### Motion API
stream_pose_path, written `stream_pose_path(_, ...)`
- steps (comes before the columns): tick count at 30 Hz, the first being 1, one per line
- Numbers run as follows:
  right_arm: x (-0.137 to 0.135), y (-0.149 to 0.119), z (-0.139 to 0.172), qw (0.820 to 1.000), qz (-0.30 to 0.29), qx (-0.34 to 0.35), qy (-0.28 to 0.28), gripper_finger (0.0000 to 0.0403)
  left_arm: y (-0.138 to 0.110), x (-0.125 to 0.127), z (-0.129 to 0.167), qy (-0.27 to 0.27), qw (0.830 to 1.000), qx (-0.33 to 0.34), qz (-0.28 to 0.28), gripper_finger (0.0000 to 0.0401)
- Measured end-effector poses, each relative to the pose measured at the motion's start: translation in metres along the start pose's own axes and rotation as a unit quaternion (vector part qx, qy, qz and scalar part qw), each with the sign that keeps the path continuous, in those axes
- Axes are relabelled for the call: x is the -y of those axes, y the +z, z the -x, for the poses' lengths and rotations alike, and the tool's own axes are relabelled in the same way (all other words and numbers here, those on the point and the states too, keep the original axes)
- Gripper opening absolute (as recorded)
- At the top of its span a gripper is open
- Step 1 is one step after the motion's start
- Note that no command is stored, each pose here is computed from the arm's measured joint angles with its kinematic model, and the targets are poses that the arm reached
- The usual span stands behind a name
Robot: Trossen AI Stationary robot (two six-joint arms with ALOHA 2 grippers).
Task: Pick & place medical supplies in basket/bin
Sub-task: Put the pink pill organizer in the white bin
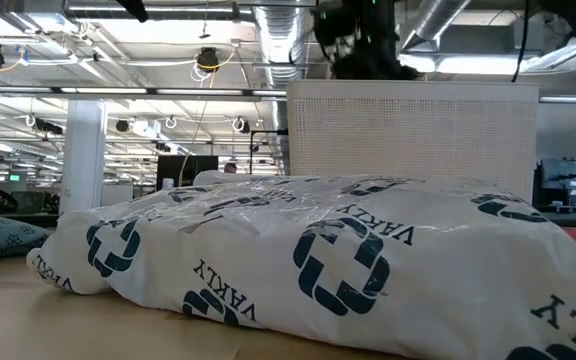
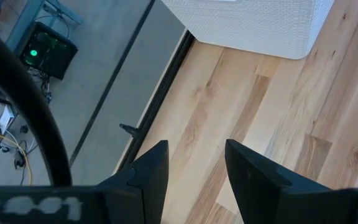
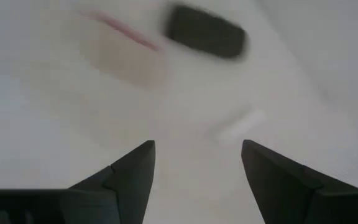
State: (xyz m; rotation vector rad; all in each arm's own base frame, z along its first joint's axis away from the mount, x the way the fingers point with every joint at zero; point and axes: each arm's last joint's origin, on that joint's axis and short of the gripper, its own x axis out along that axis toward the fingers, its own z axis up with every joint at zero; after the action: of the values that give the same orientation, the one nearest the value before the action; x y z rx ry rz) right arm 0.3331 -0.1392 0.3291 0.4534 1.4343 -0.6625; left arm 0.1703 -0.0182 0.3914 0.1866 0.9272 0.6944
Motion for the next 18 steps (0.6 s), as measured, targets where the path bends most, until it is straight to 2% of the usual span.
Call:
stream_pose_path(6,-0.027,-0.009,0.063,0.991,0.035,0.110,0.061,0.0235,0.000,0.000,0.000,0.000,1.000,0.000,0.000,0.0148)
stream_pose_path(9,-0.044,-0.021,0.086,0.983,0.063,0.141,0.102,0.0235,0.000,0.000,0.000,0.000,1.000,0.000,0.000,0.0148)
stream_pose_path(13,-0.078,-0.043,0.097,0.971,0.111,0.122,0.171,0.0235,0.000,0.000,0.000,0.000,1.000,0.000,0.000,0.0148)
stream_pose_path(18,-0.115,-0.071,0.099,0.966,0.150,0.105,0.184,0.0234,0.000,0.000,0.000,0.000,1.000,0.000,0.003,0.0148)
